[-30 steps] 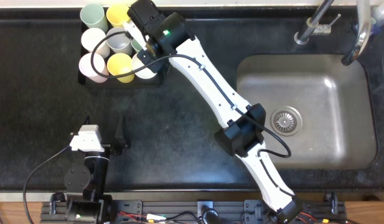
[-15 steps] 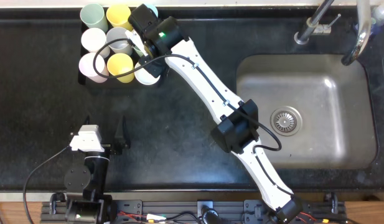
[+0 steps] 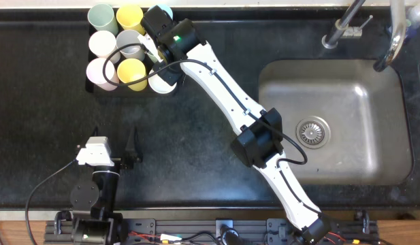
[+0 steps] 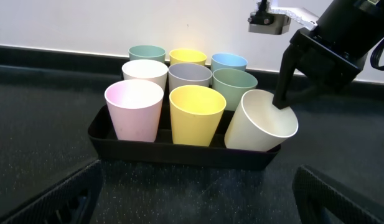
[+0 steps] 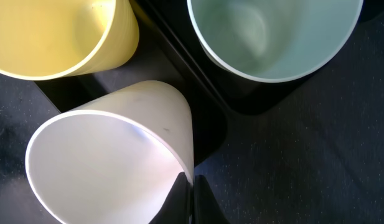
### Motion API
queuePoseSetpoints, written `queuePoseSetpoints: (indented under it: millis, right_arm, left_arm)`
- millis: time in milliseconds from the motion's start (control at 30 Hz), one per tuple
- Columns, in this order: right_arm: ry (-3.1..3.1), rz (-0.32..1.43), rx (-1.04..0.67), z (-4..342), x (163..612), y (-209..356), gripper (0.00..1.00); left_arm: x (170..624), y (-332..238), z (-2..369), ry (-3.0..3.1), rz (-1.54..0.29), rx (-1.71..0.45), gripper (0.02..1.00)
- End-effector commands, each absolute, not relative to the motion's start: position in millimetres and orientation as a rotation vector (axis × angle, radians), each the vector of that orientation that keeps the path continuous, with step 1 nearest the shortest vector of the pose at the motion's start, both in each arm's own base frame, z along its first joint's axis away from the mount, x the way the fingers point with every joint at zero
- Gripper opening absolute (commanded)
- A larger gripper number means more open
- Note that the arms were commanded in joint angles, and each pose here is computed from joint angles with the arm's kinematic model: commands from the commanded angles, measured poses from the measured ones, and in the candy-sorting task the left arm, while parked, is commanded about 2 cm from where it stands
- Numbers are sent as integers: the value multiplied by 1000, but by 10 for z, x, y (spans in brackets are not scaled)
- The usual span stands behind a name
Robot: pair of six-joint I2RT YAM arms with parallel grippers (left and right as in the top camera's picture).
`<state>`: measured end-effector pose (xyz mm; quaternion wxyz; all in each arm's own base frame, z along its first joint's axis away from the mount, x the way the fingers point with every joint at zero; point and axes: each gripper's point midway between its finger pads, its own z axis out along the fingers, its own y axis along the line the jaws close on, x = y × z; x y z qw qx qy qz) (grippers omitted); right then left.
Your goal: Store Cups
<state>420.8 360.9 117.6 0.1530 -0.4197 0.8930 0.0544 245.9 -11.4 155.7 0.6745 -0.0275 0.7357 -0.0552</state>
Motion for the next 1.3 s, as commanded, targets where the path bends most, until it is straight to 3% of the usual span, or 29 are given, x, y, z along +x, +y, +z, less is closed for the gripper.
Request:
queuePoseSetpoints:
  millis: [33,167,367,600,800,967,1167,1300]
  right_arm:
    - [2552,155,-1211,1175,4218,3616,73]
    - [2550,155,-1210,1177,4222,3619,658]
    - [2540,160,-1201,1189,4245,3637,985]
    - [2490,140,-1034,1556,4426,3582,996]
    - [2341,163,-776,2587,4625,3253,998]
    - [2295,38,-388,3398,4696,2296,998]
    - [2422,-82,-179,3609,4293,1164,998]
    - [2541,-149,-36,3432,3727,559,998]
  left_arm:
    - [2455,-124,1561,1650,-117,-40,998]
    - [2455,-124,1561,1650,-117,-40,998]
    - [2455,-124,1561,1650,-117,-40,998]
    - [2455,-124,1561,1650,-117,-40,996]
    - [2455,-124,1561,1650,-117,-40,998]
    - [2455,-124,1561,1650,-117,-40,998]
    - [2455,-124,1561,1650,-117,-40,998]
    - [2455,-124,1561,1650,-117,-40,998]
